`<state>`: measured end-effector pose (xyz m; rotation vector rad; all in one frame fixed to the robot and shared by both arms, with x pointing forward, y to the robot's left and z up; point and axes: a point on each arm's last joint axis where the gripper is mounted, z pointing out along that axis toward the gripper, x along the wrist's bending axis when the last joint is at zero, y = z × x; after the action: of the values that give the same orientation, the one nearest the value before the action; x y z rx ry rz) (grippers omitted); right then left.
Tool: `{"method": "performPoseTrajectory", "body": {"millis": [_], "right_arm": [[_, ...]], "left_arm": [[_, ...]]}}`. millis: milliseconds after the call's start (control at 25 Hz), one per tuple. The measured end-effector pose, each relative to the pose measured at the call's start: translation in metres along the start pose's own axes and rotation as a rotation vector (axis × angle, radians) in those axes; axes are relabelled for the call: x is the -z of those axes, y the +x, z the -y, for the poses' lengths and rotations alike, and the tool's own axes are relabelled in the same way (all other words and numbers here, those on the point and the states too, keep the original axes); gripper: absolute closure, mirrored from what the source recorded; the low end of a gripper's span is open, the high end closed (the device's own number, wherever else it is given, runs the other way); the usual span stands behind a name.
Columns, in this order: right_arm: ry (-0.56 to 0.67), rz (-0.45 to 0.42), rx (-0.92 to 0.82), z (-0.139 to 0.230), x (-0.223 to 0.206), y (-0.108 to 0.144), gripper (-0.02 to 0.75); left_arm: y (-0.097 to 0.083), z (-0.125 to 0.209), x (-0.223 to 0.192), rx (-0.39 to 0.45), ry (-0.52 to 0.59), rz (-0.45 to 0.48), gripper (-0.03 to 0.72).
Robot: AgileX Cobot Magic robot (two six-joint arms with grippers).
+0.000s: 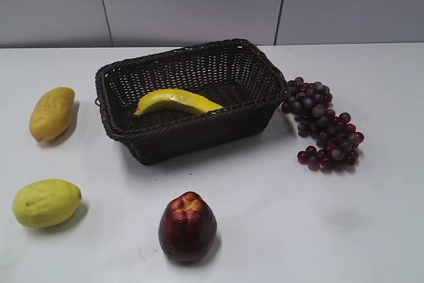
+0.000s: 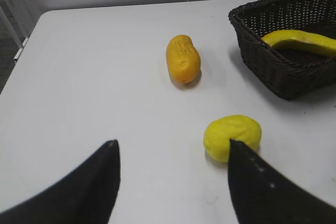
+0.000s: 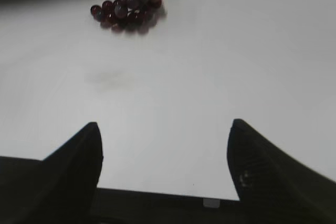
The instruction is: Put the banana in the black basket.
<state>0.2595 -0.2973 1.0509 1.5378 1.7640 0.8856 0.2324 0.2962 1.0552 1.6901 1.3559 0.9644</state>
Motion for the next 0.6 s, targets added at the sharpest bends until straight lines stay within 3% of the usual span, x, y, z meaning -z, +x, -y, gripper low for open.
{"method": "performPoseTrajectory", "body": {"millis": [200, 600], "right_arm": [[-0.143, 0.091, -0.053, 0.012, 0.019, 0.000, 0.147], [-0.151, 0.093, -0.055, 0.014, 0.021, 0.000, 0.147]], "left_arm": [[0.000, 0.000, 0.000, 0.000, 0.000, 0.000, 0.207], [0.000, 0.000, 0.000, 0.000, 0.000, 0.000, 0.207]]}}
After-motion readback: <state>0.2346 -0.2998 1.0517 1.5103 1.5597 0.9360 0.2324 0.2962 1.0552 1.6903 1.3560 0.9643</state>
